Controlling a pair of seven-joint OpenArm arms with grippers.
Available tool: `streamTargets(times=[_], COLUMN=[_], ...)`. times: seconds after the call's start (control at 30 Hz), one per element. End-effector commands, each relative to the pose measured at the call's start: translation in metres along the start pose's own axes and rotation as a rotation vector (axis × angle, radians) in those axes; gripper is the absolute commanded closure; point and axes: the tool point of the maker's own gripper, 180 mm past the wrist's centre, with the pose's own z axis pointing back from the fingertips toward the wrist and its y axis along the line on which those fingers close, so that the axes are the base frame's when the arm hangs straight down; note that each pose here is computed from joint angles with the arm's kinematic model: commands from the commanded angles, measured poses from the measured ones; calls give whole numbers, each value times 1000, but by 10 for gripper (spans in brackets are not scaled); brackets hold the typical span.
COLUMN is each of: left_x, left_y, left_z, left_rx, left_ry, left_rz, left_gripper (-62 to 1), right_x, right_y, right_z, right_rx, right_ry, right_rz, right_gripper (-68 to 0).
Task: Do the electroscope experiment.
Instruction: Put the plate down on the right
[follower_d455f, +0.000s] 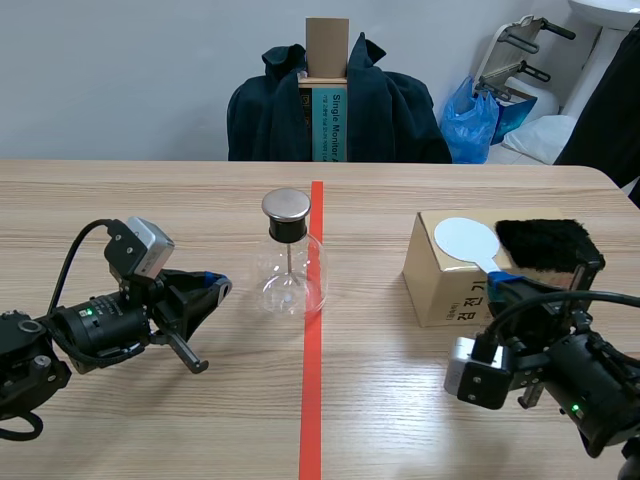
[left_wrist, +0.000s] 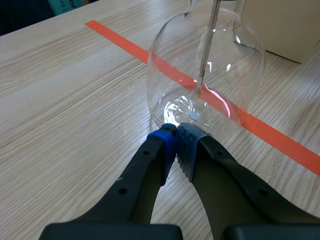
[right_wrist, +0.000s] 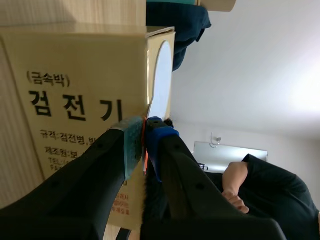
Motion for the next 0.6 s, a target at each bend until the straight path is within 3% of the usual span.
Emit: streamTargets(times=[0.0, 0.1, 0.27, 0.37, 0.43, 0.57], left_x=[11, 12, 12, 16, 21, 31], left_y=[2, 2, 5, 5, 2, -15], left_z=[-2, -2, 2, 10, 18, 40], left_rx=[3, 3, 3, -12, -33, -92], left_ry=[-36, -36, -31, -32, -38, -46], left_rz=[-6, -6, -17, -40, -63, -98], left_gripper=[-28, -28, -28, -31, -72, -254], right_x=[-5, -4, -4, -5, -6, -9], right_y=[-4, -3, -3, -5, -8, -19], right_z=[0, 1, 1, 2, 5, 16], right_rx=[-12, -11, -12, -25, -38, -93], right_ry=[9, 9, 9, 10, 1, -60], right_rz=[4, 3, 4, 5, 8, 11], right_gripper=[-12, -96, -356, -457, -489, -491])
